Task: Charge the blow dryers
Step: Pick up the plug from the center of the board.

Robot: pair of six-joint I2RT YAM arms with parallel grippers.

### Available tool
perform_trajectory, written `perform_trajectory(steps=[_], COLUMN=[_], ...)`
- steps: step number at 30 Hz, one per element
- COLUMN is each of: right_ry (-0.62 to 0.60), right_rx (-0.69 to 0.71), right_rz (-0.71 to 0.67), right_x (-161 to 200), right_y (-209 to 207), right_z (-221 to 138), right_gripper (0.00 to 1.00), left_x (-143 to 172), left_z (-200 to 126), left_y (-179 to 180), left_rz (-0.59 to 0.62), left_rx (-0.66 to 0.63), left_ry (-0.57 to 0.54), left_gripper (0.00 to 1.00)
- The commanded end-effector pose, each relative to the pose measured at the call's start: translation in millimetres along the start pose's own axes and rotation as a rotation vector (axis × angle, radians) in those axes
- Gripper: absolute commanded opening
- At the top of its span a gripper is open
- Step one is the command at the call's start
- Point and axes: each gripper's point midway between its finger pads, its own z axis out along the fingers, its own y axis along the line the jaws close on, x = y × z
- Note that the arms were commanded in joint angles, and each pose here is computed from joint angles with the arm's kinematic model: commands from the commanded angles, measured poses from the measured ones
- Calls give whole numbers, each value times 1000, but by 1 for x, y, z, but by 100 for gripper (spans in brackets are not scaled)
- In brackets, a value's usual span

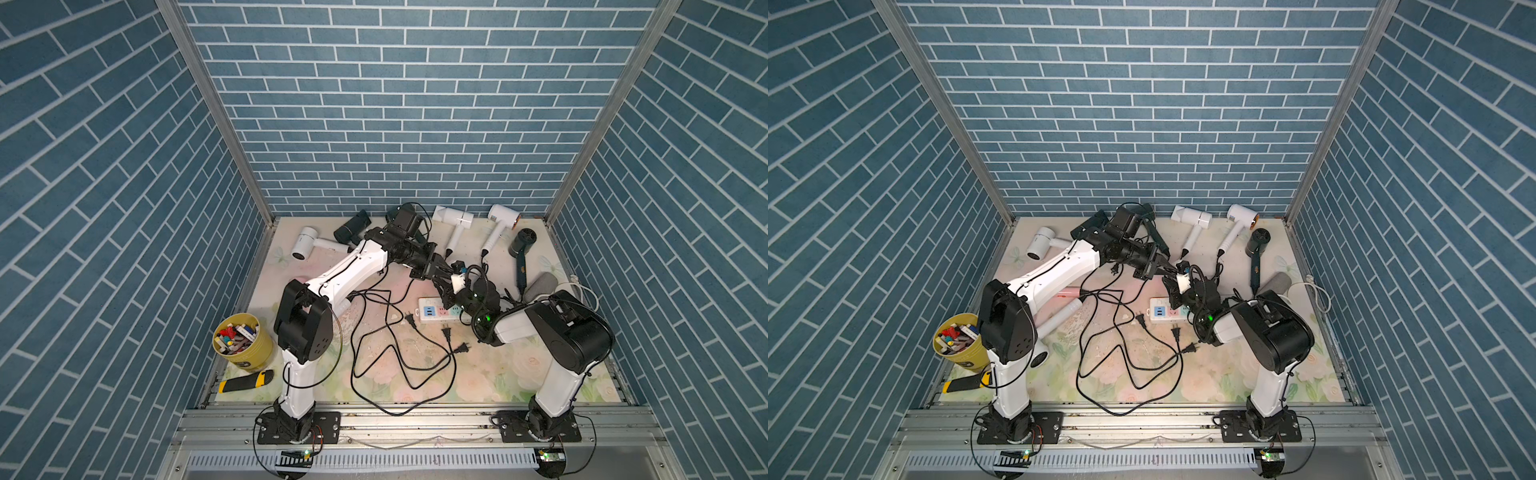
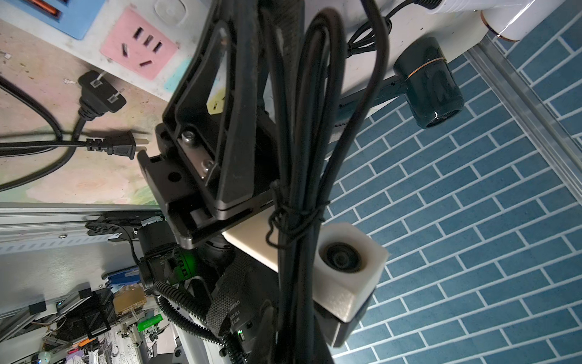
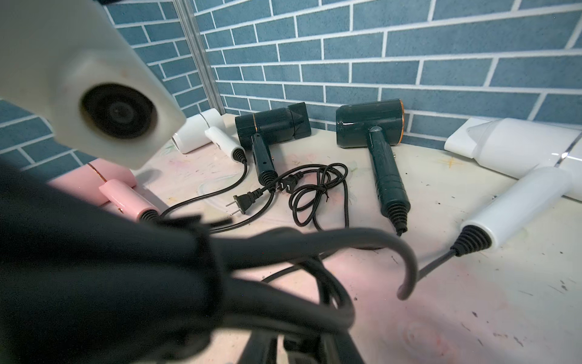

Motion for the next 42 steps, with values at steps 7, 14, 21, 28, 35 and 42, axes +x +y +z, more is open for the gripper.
perform_trajectory(steps=[7,14,21,28,35,42], right_ry=[26,12,0,18,88,202], right_rx=[-44,8,-7,-98,-89,-89], right_rz=[-34,-26,-89,-59,95,276], right_x=[-10,-17,-13,-12,-26,-43], right_y=[18,14,16,13,0,-11], right_z=[1,-22,-39,-51,-56,-60], right_gripper=[0,0,0,0,0,0], left_x=[19,11,6,-14,-41,-67], left_z=[-3,5,25,37,25,3], left_y=[-8,-13,-39,-59,-106,-141], left_rz=[66,114,260,384,579,767], left_rx=[41,65,141,190,327,347], left_ry=[59,64,151,179,140,44], left_gripper=[0,0,0,2,50,71])
